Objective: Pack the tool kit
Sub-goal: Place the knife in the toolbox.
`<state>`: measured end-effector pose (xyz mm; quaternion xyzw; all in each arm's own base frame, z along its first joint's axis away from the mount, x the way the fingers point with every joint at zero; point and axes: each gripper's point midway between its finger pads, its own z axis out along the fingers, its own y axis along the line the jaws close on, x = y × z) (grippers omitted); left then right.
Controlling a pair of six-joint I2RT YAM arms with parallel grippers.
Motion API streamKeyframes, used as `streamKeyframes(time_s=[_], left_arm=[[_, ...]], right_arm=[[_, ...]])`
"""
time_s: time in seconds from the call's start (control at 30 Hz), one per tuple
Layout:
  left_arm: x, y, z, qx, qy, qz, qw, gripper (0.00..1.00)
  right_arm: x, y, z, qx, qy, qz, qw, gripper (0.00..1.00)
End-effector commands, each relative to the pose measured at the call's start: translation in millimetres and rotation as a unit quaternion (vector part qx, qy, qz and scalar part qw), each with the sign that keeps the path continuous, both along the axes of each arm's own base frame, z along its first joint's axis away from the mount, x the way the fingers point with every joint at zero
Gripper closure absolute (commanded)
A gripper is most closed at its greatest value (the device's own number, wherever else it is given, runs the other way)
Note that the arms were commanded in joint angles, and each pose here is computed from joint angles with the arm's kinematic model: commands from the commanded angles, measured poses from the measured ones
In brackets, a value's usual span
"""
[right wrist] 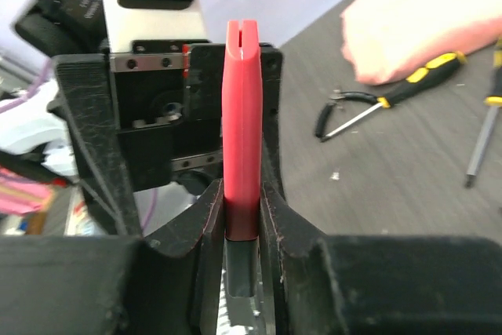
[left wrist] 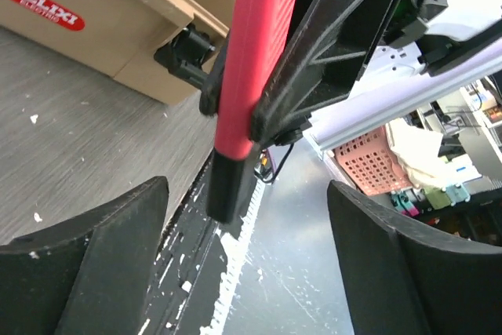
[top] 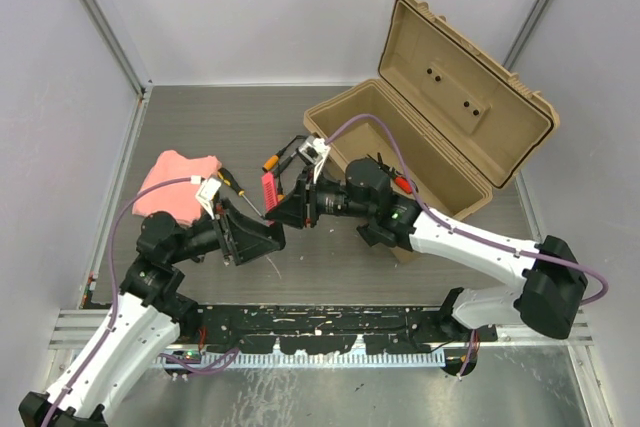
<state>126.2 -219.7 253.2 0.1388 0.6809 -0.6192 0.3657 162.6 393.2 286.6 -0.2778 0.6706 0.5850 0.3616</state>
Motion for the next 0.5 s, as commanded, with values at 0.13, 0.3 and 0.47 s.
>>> streamKeyframes(time_s=[0.13, 0.3, 0.47], left_arm=[[17.9, 25.1, -15.7, 0.119, -0.006, 0.095, 0.988, 0.02], [33.6, 51.2, -29.3, 0.196, 0.01, 0.173, 0.965, 0.02], [53.0, 75.5, -37.1, 0.254, 0.012, 0.242, 0.936, 0.02]], right_arm=[[45.4, -38.0, 24.6, -0.065, -0.117, -0.147, 0.98, 0.99], [63.8, -68.5, 27.1, -0.116, -0.158, -0.217, 0.956, 0.99], [81.1, -103.0, 42.7, -0.159, -0.211, -0.286, 0.921, 0.99]])
